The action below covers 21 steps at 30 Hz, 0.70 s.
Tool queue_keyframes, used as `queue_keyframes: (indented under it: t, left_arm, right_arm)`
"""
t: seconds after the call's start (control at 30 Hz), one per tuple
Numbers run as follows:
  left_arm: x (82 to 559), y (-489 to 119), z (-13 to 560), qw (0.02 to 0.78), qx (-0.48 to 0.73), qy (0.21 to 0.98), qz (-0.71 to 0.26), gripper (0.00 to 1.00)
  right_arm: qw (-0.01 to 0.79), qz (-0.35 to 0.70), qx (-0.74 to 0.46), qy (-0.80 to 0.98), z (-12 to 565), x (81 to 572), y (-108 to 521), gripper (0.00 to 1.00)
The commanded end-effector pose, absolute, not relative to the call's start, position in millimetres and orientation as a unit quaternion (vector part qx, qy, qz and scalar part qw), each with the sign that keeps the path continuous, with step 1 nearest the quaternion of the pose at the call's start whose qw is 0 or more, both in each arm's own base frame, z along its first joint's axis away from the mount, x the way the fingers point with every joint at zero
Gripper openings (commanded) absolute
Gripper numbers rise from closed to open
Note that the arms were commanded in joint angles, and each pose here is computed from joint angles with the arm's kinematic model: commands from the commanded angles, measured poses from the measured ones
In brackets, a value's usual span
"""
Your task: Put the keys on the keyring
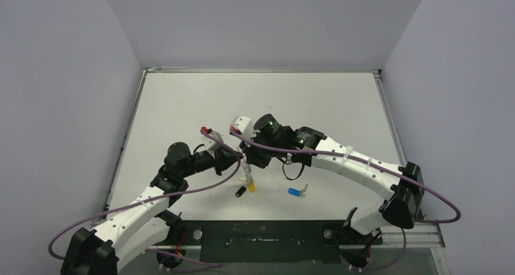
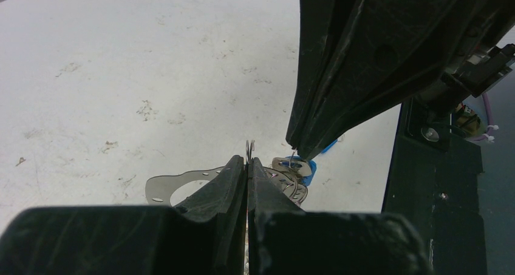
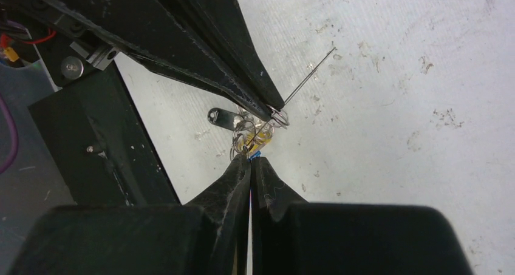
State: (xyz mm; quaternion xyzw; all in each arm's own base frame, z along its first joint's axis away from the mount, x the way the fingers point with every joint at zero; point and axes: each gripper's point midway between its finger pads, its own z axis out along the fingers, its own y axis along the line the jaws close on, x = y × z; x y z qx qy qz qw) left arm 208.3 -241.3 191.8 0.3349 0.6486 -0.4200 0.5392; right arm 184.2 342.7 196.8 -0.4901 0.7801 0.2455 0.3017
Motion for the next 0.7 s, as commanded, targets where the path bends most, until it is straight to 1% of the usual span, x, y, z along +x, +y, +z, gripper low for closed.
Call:
queue_keyframes:
  t: [0.0, 0.4, 0.67]
  left_arm:
    - [207, -247, 228, 0.575, 0.347, 0.602, -0.432, 0.0]
    - [205, -248, 228, 0.571, 0.345, 0.601, -0.44, 0.0]
    - [204, -248, 227, 0.568, 0.343, 0.603, -0.443, 0.0]
  right_arm:
    - [0.342, 0.235, -0.487, 0.769, 218, 198, 351, 0.0]
    - [0.357, 0.239, -0.481, 0.764, 225, 202, 361, 0.0]
    - [0.363, 0.224, -0.478, 0.768, 224, 207, 365, 0.0]
